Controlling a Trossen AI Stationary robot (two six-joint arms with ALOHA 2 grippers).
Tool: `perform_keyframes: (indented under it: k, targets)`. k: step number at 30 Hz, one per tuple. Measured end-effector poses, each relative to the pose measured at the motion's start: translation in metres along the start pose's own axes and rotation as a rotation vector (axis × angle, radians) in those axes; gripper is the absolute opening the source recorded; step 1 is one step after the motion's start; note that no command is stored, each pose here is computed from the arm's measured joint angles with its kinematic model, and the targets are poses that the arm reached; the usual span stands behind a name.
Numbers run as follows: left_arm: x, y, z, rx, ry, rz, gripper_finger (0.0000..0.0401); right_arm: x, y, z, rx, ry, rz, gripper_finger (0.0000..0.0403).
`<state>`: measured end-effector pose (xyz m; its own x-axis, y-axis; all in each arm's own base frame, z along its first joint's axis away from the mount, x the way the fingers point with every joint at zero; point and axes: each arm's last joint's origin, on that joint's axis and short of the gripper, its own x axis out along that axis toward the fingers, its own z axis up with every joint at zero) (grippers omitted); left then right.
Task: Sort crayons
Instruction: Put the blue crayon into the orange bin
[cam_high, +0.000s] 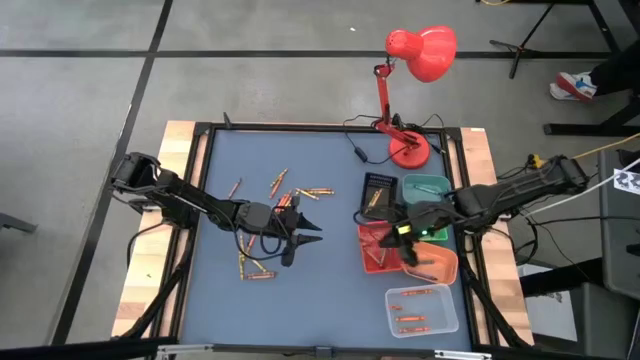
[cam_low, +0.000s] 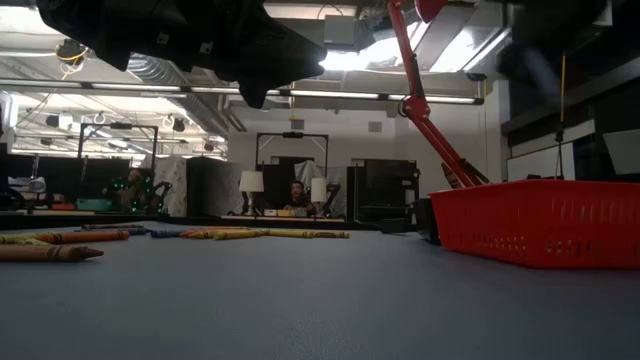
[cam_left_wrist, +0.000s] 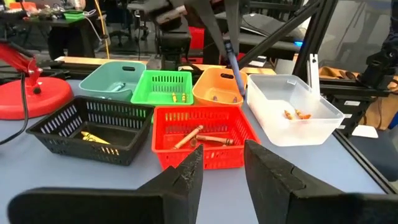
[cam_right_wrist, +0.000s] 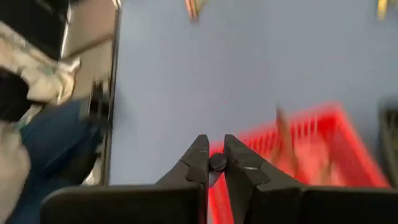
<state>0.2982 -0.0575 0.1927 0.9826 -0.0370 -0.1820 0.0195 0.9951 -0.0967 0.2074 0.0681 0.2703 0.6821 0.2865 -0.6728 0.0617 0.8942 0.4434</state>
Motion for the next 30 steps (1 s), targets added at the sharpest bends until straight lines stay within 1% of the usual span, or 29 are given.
perform_keyframes:
  k: [5,10,13,16,20,25,30]
  targets:
    - [0.000,0.000,-0.001,0.001,0.005,0.001,0.0101,-0.017,-0.008,-0.020,0.115,0.214,-0.007,0.0021]
    - [0.000,0.000,-0.001,0.001,0.008,0.001,0.0101,-0.025,-0.017,-0.036,0.155,0.385,-0.087,0.0034]
    - [0.000,0.000,-0.001,0.001,0.010,0.001,0.0101,-0.027,-0.020,-0.043,0.168,0.457,-0.137,0.0039]
    - [0.000,0.000,-0.001,0.002,0.012,0.002,0.0101,-0.029,-0.022,-0.045,0.173,0.488,-0.161,0.0040]
    - [0.000,0.000,-0.002,0.004,0.024,0.003,0.0101,-0.028,-0.022,-0.045,0.172,0.483,-0.157,0.0041]
    - [0.000,0.001,-0.007,0.011,0.072,0.010,0.0101,-0.028,-0.022,-0.045,0.173,0.480,-0.155,0.0041]
    - [-0.001,0.002,-0.012,0.018,0.121,0.017,0.0101,-0.028,-0.022,-0.045,0.212,0.478,-0.165,0.0042]
